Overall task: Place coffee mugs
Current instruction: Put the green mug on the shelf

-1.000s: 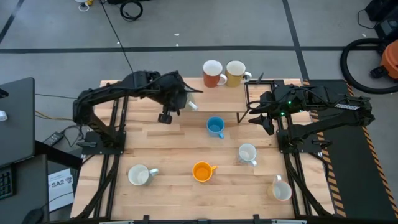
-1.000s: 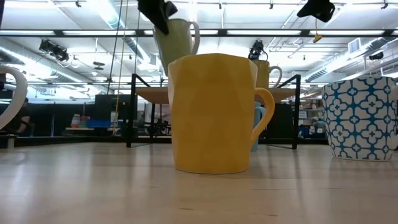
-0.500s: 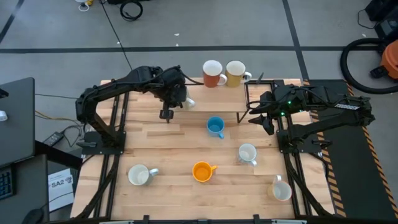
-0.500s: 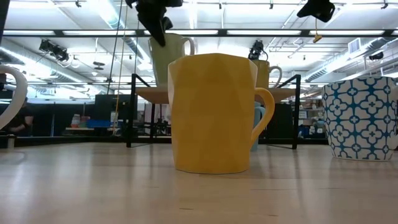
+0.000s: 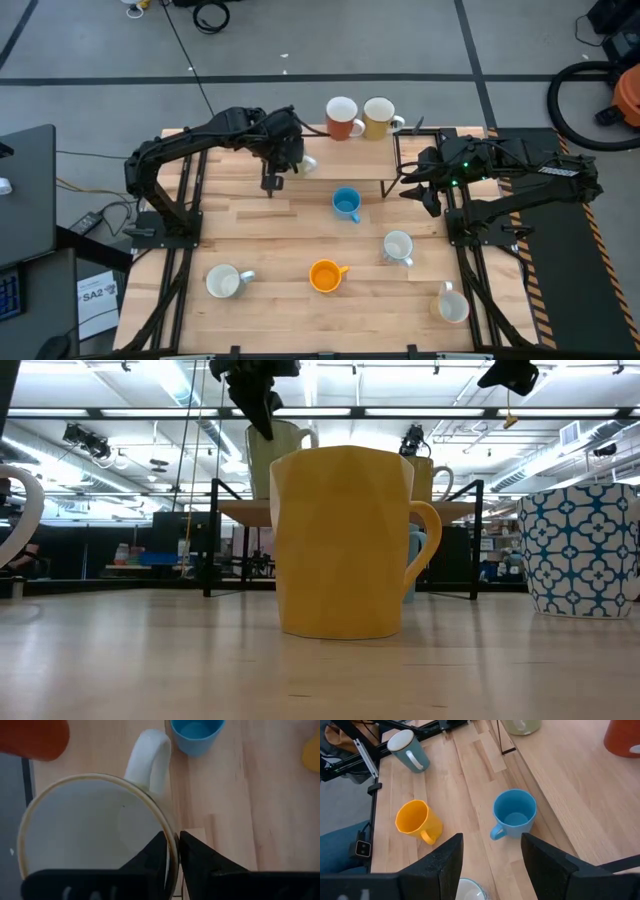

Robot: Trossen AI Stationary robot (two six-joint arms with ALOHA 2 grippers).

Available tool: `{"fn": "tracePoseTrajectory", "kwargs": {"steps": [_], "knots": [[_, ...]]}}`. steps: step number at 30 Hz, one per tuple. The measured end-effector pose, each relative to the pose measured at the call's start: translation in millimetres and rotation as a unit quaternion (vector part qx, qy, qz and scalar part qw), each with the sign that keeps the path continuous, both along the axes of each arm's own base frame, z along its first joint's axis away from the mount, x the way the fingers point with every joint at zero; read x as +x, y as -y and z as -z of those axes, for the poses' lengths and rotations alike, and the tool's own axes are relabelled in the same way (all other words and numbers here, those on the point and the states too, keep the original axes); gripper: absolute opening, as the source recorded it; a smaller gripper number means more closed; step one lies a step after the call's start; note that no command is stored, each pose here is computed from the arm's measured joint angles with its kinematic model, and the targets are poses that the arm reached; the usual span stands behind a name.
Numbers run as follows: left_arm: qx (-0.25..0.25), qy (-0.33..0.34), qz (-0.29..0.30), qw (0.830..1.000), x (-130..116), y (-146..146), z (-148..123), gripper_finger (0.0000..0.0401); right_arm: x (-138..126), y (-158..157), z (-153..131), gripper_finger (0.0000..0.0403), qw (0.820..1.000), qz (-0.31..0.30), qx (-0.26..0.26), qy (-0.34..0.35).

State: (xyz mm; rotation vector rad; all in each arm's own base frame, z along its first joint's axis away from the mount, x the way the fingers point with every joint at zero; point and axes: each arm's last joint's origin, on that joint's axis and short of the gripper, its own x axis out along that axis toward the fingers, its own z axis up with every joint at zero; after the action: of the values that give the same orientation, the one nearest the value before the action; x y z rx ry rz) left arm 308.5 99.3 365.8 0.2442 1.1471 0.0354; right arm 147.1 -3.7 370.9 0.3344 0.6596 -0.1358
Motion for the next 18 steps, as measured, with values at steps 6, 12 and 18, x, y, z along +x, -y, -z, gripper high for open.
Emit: {"fn": "tracePoseTrajectory", "kwargs": {"steps": [6, 12, 18], "knots": [[0.007, 0.004, -0.002, 1.0, 0.7, -0.5, -0.6, 0.0061, 0.0, 0.0, 0.0, 0.0205, 1.0, 0.0, 0.0, 0.0], [0.016, 0.001, -0.008, 1.0, 0.4, -0.9, -0.7, 0.0062, 0.0, 0.0, 0.0, 0.0205, 1.0, 0.0, 0.0, 0.0], [0.041, 0.0, -0.02, 0.999, 0.9, -2.8, -1.6, 0.0089, 0.0, 0.0, 0.0, 0.0205, 1.0, 0.0, 0.0, 0.0]]}}
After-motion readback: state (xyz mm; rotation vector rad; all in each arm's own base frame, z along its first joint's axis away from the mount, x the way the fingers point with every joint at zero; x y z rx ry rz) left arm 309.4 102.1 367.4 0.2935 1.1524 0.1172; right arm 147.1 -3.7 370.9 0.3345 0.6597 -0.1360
